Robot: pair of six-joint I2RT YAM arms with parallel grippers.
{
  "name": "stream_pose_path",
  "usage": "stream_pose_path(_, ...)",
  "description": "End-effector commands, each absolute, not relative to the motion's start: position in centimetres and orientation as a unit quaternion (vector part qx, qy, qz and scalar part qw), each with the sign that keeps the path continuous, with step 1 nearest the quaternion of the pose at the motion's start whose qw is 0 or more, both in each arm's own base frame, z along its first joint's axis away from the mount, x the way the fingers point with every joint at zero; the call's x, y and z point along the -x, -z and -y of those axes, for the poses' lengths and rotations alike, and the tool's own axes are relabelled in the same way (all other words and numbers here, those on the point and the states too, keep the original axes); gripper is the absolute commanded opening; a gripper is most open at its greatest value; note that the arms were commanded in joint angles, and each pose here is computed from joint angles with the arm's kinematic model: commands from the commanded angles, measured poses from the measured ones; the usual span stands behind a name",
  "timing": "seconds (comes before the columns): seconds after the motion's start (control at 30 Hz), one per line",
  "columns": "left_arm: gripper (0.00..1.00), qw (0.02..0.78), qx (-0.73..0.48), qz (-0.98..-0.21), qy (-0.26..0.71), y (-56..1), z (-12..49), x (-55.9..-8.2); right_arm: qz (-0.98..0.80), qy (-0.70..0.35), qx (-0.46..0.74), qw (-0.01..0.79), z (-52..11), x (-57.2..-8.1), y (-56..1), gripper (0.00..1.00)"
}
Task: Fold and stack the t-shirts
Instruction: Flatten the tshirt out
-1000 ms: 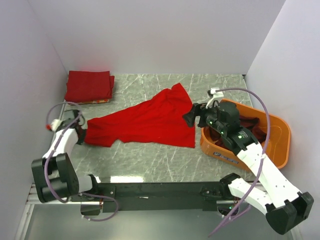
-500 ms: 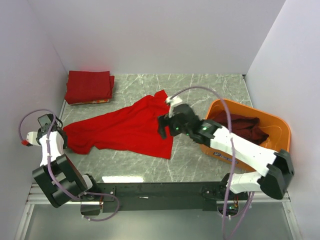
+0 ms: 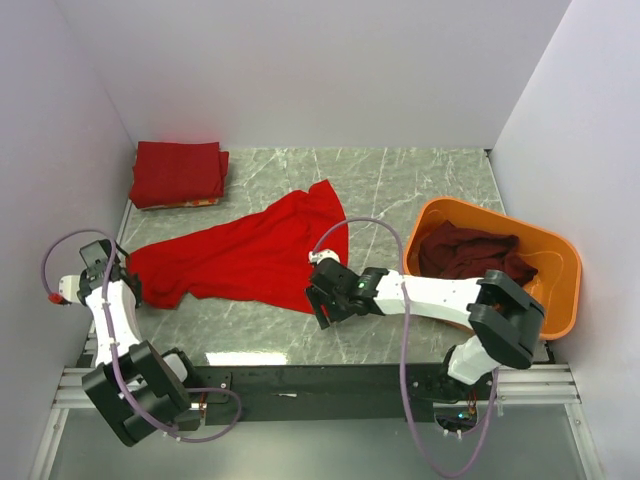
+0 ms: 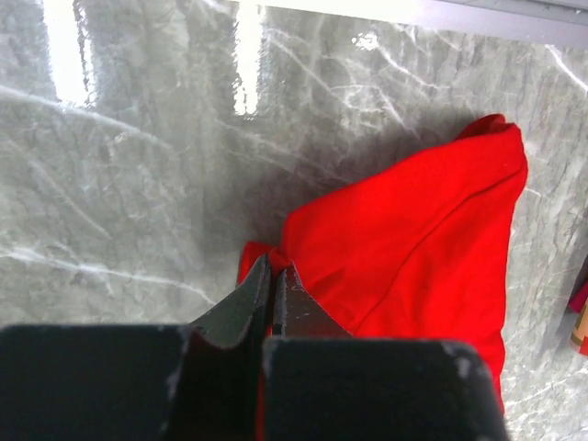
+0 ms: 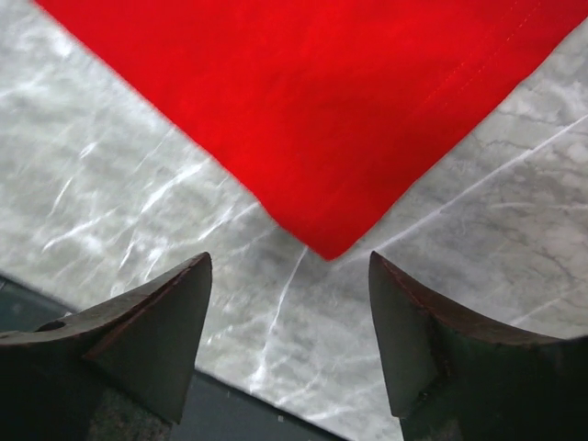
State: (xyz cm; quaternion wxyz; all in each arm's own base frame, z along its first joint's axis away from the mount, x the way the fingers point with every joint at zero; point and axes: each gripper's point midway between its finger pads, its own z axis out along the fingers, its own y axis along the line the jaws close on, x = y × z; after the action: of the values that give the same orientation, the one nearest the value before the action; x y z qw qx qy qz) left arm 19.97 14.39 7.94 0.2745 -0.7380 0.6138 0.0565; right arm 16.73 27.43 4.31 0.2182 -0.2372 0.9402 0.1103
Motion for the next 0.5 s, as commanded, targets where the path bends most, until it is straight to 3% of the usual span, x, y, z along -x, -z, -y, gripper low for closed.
stream_pose_path(0.0, 0.01, 0.27, 0.74, -0.615, -0.049, -8.1, -13.7, -19.4, -0.941, -0.105, 0.209, 0.244, -28.4, -18.0, -3.9, 0.75)
stream_pose_path(0.27, 0.01, 0.275, 0.738, -0.614, -0.049, -8.8, -13.5, -19.1, -0.954, -0.038, 0.178, 0.239, -26.7, -18.8, -0.8, 0.69)
stream_pose_path(0.37, 0.01, 0.278, 0.735, -0.618, -0.039, -9.0, -13.3, -19.4, -0.956, -0.029, 0.169, 0.237, -26.4, -18.7, -0.4, 0.5)
stream_pose_path(0.47, 0.01, 0.283, 0.733, -0.617, -0.042, -9.5, -13.4, -19.2, -0.955, -0.028, 0.164, 0.247, -26.3, -19.1, -1.1, 0.14)
